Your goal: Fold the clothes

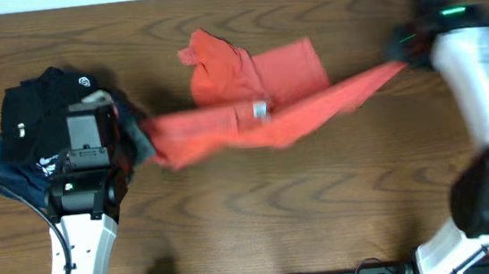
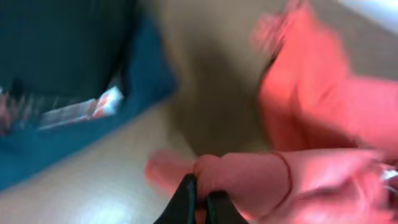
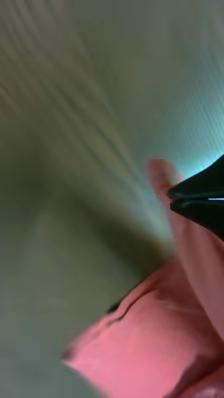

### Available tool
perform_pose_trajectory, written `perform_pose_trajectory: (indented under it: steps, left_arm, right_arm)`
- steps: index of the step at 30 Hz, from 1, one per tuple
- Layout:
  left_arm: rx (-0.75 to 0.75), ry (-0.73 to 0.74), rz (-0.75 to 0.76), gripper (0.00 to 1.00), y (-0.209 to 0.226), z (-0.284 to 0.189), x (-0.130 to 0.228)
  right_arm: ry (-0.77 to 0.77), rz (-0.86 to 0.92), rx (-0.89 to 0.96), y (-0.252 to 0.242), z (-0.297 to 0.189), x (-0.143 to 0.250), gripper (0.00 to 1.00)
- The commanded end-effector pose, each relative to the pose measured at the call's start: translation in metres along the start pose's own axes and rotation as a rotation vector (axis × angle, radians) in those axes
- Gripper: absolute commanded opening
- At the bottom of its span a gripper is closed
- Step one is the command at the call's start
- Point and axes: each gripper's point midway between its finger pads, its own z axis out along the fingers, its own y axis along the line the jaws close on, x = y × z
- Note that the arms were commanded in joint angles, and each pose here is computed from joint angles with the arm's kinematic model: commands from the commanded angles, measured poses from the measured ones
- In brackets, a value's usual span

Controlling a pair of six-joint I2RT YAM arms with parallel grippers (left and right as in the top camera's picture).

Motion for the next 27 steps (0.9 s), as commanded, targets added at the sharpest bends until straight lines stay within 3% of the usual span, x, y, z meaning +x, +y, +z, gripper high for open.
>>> perform_pose_trajectory:
  steps: [1,4,7,17,27]
  left_arm:
    - [0.164,-0.107,-0.050,0.06,-0.033,-0.005,-0.032]
    - [0.366,-0.180,-0.093,0.06,-0.070,-0.019,-0.057]
    - [0.431,-0.122,-0.105,0.06,-0.080,-0.022,-0.047]
    - [0.111,0.451,-0.168,0.07,-0.013,-0.021,0.095]
    - [0.037,0.601,-0.154,0.06,0.009,-0.014,0.143]
  right_arm:
    - [-0.143,0.008,0.005,-0.037,-0.057,-0.041,0.00]
    - [-0.153,0.070,0.015,-0.064,-0.078,-0.045,0.01]
    - [-0.092,0.094,0.046,-0.081,-0.082,-0.029,0.01]
    - [0.256,0.067,0.292,-0.127,-0.056,0.065,0.01]
    - [0.438,0.077,0.353,-0.144,0.001,0.140,0.01]
